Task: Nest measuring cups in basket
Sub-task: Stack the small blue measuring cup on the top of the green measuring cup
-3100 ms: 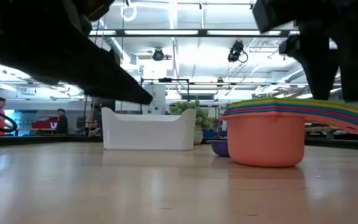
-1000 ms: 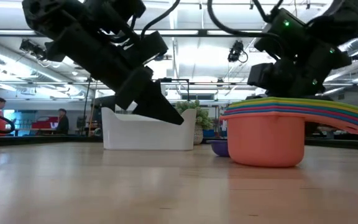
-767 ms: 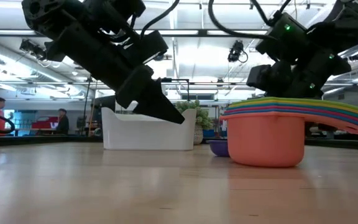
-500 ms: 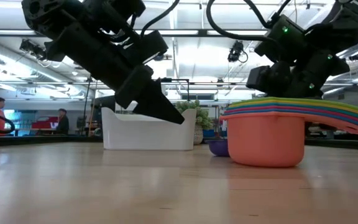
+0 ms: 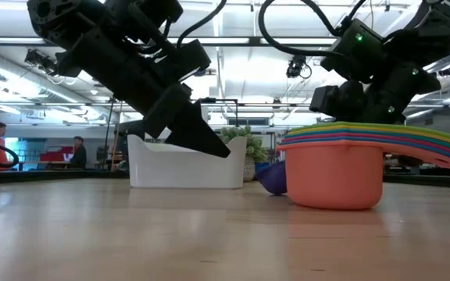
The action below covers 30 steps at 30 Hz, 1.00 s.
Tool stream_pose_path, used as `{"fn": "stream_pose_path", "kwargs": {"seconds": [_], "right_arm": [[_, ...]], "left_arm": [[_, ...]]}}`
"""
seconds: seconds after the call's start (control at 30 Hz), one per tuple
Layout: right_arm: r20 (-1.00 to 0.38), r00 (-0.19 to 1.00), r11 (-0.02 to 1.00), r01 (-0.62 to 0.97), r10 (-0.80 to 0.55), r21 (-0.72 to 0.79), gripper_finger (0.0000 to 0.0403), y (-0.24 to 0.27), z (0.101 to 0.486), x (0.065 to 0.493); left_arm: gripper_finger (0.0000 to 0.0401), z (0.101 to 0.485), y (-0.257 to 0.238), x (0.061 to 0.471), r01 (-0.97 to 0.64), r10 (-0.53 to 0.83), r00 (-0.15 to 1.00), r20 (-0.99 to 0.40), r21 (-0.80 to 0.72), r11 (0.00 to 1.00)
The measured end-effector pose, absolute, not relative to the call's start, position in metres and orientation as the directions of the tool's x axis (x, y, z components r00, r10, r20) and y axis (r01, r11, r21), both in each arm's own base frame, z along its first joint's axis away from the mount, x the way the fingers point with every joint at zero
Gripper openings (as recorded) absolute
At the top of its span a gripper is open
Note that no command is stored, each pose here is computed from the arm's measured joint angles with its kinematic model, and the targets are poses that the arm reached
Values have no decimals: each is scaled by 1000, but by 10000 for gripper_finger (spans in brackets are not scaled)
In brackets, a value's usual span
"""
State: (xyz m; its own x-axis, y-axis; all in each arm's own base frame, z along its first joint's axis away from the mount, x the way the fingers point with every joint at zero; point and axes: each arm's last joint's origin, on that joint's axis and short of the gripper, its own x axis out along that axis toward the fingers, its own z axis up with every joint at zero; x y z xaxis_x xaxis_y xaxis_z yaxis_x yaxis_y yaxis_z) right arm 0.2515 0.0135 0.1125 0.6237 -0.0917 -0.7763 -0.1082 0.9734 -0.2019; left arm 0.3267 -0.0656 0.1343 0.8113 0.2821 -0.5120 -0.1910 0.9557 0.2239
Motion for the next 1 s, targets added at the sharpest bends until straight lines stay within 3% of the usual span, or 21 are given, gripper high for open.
{"fn": "stream_pose_path", "kwargs": {"seconds": [0.2,0.33,0.73,1.0], "right_arm": [[-773,623,968,-96,-124,-233,116,15,112,251],[-756,614,940,-67,-225,-333,106,17,113,250],[-712,606,884,-30,-356,-467,10,31,113,246],[-665,574,826,34,-477,-563,8,41,119,245]], "left_arm": [[315,134,-65,326,-190,283,807,-518,227,955],[315,134,-65,326,-190,283,808,-517,227,955],[315,134,-66,326,-189,282,808,-517,226,956],[315,134,-66,326,-191,282,808,-517,223,956]]}}
